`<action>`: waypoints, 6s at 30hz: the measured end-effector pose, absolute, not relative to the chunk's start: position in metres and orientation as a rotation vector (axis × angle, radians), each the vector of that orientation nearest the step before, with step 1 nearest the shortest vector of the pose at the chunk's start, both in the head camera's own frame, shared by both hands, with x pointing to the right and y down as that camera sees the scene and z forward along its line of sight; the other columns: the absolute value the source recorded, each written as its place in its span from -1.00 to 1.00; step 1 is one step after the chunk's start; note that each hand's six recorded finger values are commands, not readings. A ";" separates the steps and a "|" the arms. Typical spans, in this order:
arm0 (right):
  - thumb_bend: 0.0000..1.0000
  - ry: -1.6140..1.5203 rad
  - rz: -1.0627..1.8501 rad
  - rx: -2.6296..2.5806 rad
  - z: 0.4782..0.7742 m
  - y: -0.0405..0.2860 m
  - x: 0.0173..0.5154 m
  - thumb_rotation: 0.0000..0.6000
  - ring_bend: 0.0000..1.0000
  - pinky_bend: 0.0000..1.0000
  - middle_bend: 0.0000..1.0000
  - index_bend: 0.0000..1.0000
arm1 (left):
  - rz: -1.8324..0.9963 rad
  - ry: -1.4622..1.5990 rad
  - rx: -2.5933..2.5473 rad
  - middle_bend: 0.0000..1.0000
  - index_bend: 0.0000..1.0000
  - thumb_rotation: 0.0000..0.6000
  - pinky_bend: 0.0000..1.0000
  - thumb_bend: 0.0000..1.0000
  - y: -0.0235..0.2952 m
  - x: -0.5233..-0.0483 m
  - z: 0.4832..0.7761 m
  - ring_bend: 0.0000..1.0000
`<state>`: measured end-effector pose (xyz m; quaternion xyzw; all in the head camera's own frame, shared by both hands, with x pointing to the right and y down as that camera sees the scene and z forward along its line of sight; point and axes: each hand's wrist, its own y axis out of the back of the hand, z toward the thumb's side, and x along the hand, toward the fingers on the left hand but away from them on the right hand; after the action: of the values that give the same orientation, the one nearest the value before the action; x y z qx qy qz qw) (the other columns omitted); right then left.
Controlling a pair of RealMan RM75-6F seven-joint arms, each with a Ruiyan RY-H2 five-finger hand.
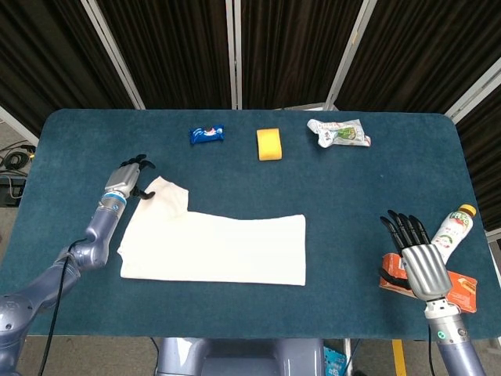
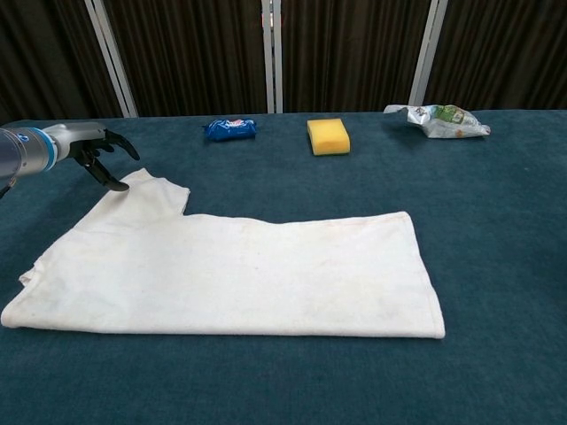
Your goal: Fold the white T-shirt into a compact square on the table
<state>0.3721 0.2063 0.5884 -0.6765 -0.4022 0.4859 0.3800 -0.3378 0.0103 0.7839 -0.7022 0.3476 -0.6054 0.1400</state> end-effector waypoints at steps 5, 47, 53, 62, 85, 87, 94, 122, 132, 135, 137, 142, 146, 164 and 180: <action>-0.85 -1.029 1.248 -1.724 0.589 0.206 0.374 1.00 -1.00 -1.00 -0.95 -0.89 | -1.776 0.994 -2.044 -1.00 -0.31 1.00 -1.00 -0.38 0.011 -0.332 0.791 -1.00; -0.85 -1.038 1.246 -1.727 0.589 0.205 0.375 1.00 -1.00 -1.00 -0.95 -0.89 | -1.817 0.952 -2.120 -1.00 0.22 1.00 -1.00 -0.09 0.020 -0.332 0.793 -1.00; -0.85 -1.041 1.243 -1.726 0.588 0.204 0.375 1.00 -1.00 -1.00 -0.95 -0.89 | -1.797 0.928 -2.118 -1.00 0.35 1.00 -1.00 -0.04 0.021 -0.330 0.790 -1.00; -0.85 -1.046 1.237 -1.725 0.586 0.204 0.375 1.00 -1.00 -1.00 -0.95 -0.89 | -1.767 0.867 -2.101 -1.00 0.43 1.00 -1.00 -0.04 0.023 -0.331 0.783 -1.00; -0.85 -1.057 1.221 -1.726 0.582 0.204 0.374 1.00 -1.00 -1.00 -0.95 -0.90 | -1.533 0.585 -2.125 -1.00 0.44 1.00 -1.00 -0.03 0.067 -0.331 0.737 -1.00; -0.85 -1.058 1.220 -1.725 0.581 0.204 0.374 1.00 -1.00 -1.00 -0.95 -0.90 | -1.514 0.541 -2.124 -1.00 0.44 1.00 -1.00 -0.03 0.073 -0.329 0.734 -1.00; -0.85 -1.062 1.219 -1.726 0.581 0.204 0.374 1.00 -1.00 -1.00 -0.95 -0.90 | -1.477 0.427 -2.118 -1.00 0.46 1.00 -1.00 -0.02 0.089 -0.326 0.727 -1.00; -0.85 -1.060 1.220 -1.723 0.580 0.204 0.374 1.00 -1.00 -1.00 -0.95 -0.90 | -1.467 0.204 -2.041 -1.00 0.47 1.00 -1.00 -0.01 0.125 -0.334 0.736 -1.00; -0.85 -1.063 1.216 -1.723 0.579 0.204 0.375 1.00 -1.00 -1.00 -0.95 -0.90 | -1.485 0.194 -2.027 -1.00 0.13 1.00 -1.00 -0.04 0.128 -0.339 0.736 -1.00; -0.85 -1.063 1.214 -1.723 0.579 0.204 0.374 1.00 -1.00 -1.00 -0.95 -0.90 | -1.492 0.200 -2.026 -1.00 -0.59 1.00 -1.00 -0.46 0.128 -0.342 0.736 -1.00; -0.85 -1.065 1.213 -1.722 0.578 0.204 0.374 1.00 -1.00 -1.00 -0.95 -0.90 | -1.501 0.200 -2.025 -1.00 -0.93 1.00 -1.00 -0.76 0.128 -0.344 0.736 -1.00; -0.85 -1.065 1.210 -1.724 0.578 0.204 0.374 1.00 -1.00 -1.00 -0.95 -0.90 | -1.536 0.197 -2.026 -1.00 -1.00 1.00 -1.00 -0.90 0.127 -0.351 0.732 -1.00; -0.85 -1.066 1.205 -1.728 0.576 0.204 0.373 1.00 -1.00 -1.00 -0.95 -0.90 | -1.549 0.241 -2.038 -1.00 -1.00 1.00 -1.00 -0.90 0.124 -0.358 0.721 -1.00; -0.86 -1.001 1.224 -1.782 0.583 0.209 0.366 1.00 -1.00 -1.00 -0.96 -0.85 | -1.406 0.716 -1.898 -1.00 -1.00 1.00 -1.00 -0.90 0.099 -0.393 0.622 -1.00; -1.00 -0.462 1.182 -1.889 0.635 0.209 0.307 1.00 -1.00 -1.00 -0.93 -0.61 | -1.532 0.972 -1.601 -1.00 -1.00 1.00 -1.00 -0.90 0.144 -0.408 0.565 -1.00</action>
<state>0.3069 0.2086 0.6351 -0.7534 -0.1842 0.4715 0.4197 -0.4076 0.1441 0.5645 -0.6190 0.3758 -0.5924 0.3531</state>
